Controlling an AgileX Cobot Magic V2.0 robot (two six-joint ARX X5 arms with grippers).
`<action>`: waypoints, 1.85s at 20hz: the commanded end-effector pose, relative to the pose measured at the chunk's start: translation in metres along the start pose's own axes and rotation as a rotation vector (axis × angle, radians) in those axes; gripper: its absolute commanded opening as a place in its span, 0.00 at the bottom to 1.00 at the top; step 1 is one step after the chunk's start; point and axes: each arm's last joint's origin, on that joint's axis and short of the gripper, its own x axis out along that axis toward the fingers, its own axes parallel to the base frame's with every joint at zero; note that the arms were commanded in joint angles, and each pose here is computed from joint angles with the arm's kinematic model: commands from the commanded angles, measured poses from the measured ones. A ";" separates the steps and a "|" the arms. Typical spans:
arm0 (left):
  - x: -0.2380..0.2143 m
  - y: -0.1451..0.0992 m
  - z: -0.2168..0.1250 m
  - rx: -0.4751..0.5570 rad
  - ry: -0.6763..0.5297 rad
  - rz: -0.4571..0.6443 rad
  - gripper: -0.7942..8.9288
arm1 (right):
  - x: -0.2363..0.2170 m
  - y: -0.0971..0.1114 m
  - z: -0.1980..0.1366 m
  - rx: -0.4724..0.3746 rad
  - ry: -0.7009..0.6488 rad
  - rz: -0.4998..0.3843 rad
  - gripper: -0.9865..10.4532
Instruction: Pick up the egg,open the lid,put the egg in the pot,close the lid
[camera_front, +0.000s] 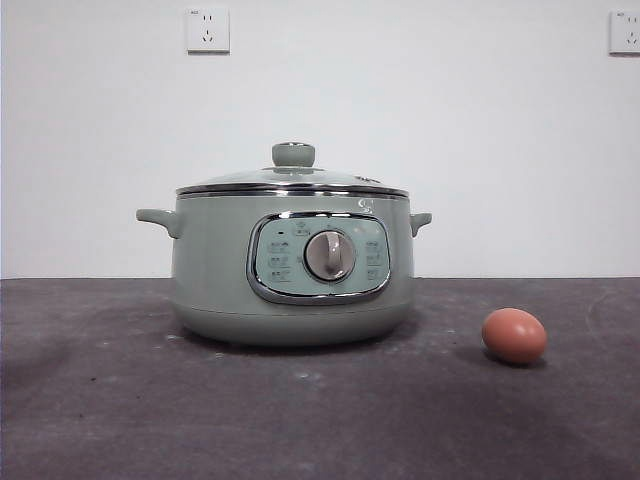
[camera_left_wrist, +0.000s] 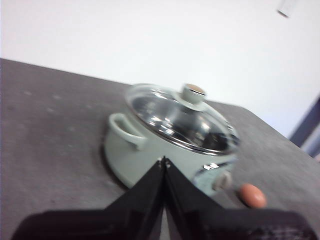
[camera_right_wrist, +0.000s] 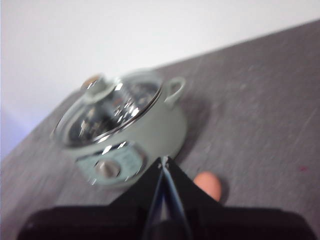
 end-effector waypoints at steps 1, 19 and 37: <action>-0.002 -0.007 0.012 0.045 0.057 -0.043 0.07 | -0.003 0.008 0.019 -0.092 0.077 0.027 0.08; -0.009 -0.040 0.080 0.199 0.477 -0.167 0.07 | -0.011 0.038 0.094 -0.216 0.562 0.124 0.08; -0.006 -0.039 0.083 0.166 0.473 -0.160 0.73 | 0.020 0.028 0.100 -0.145 0.578 0.113 0.61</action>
